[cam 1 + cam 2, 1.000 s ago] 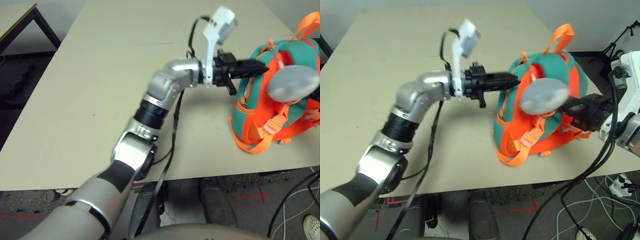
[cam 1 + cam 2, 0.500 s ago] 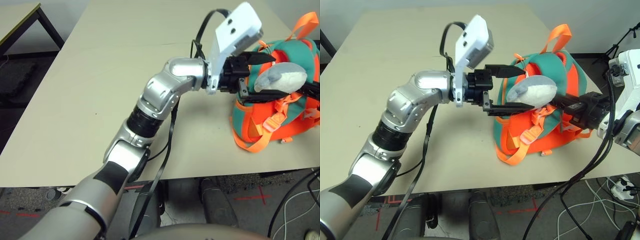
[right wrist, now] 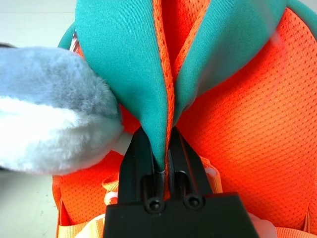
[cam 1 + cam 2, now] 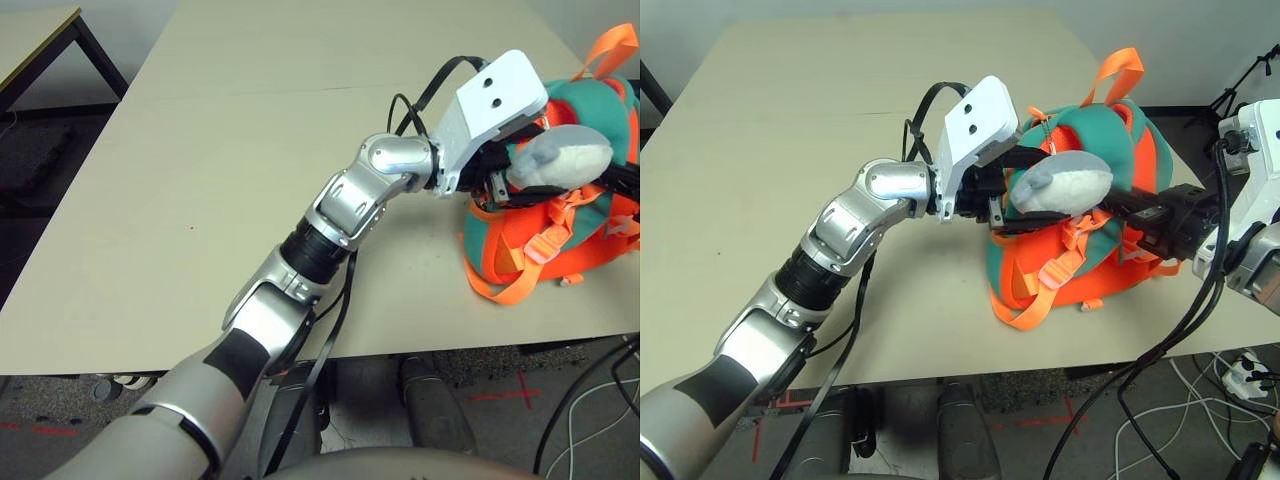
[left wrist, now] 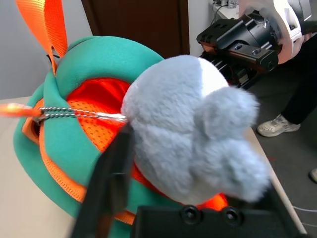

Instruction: Put the pencil case into the backpack and zip it.

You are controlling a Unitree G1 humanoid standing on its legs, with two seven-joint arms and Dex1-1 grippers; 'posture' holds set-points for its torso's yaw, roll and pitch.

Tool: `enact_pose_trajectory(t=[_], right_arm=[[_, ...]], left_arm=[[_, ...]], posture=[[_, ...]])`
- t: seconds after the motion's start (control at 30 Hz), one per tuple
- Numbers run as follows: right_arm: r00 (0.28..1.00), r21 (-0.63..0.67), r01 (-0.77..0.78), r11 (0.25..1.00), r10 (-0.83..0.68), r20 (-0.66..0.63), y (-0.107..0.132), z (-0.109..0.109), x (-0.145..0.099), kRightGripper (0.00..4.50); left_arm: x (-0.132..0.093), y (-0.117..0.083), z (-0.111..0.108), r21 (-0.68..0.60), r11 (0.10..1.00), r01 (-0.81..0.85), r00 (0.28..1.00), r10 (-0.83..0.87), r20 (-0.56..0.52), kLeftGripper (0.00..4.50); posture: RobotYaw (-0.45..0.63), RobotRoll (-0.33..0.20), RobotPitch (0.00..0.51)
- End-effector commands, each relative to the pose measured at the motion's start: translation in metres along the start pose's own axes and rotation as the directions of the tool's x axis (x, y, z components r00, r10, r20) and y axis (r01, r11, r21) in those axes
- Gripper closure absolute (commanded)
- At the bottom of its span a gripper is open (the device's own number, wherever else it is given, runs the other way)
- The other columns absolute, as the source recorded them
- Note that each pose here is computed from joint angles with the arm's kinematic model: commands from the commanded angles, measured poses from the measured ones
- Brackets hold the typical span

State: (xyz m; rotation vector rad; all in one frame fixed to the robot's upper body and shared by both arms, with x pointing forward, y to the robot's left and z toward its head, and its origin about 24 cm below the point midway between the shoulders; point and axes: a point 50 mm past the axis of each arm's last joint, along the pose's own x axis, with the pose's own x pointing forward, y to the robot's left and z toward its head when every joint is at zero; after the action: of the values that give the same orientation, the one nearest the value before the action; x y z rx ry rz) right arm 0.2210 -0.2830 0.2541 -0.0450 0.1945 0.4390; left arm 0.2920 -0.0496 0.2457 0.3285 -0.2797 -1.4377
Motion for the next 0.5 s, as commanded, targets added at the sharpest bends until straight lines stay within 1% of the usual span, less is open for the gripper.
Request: enact_pose_trajectory(t=[0.03,0.1,0.17,0.23,0.3,0.37,0.43,0.5], right_arm=[[1.000,0.001,-0.015,1.000,0.015,0.002,0.002,-0.001,0.001,4.42],[1.000,0.003,-0.015,1.000,0.015,0.000,0.001,-0.002,0.001,4.42],[1.000,0.004,-0.014,1.000,0.014,-0.001,0.001,-0.003,0.001,4.42],[1.000,0.006,-0.013,1.000,0.013,-0.002,0.001,-0.003,0.001,4.42],[1.000,0.008,-0.013,1.000,0.013,-0.005,0.001,-0.004,0.001,4.42],[1.000,0.012,-0.012,1.000,0.012,-0.007,0.000,-0.006,0.001,4.42],[1.000,0.016,-0.013,1.000,0.013,-0.008,0.000,-0.008,0.001,4.42],[1.000,0.018,-0.014,1.000,0.014,-0.008,0.001,-0.008,0.001,4.42]], left_arm=[[-0.004,-0.001,0.003,-0.044,0.999,-0.005,0.999,0.007,0.031,2.82],[-0.014,0.008,0.007,-0.130,0.990,-0.047,0.996,0.055,0.064,3.42],[-0.031,0.020,0.009,-0.232,0.968,-0.092,0.990,0.115,0.085,3.89],[-0.044,0.027,0.009,-0.294,0.949,-0.115,0.985,0.147,0.089,4.16],[-0.062,0.034,0.008,-0.385,0.913,-0.132,0.979,0.180,0.093,4.24],[-0.089,0.039,0.002,-0.502,0.854,-0.139,0.975,0.207,0.084,4.24],[-0.109,0.036,-0.003,-0.590,0.799,-0.116,0.977,0.199,0.077,4.24],[-0.118,0.028,-0.005,-0.667,0.743,-0.060,0.985,0.153,0.082,4.24]], posture=[[-0.15,0.000,0.148],[-0.15,0.000,0.147],[-0.14,0.000,0.147],[-0.14,0.000,0.147],[-0.14,0.000,0.147],[-0.14,0.000,0.149],[-0.13,0.000,0.150],[-0.13,0.000,0.150]])
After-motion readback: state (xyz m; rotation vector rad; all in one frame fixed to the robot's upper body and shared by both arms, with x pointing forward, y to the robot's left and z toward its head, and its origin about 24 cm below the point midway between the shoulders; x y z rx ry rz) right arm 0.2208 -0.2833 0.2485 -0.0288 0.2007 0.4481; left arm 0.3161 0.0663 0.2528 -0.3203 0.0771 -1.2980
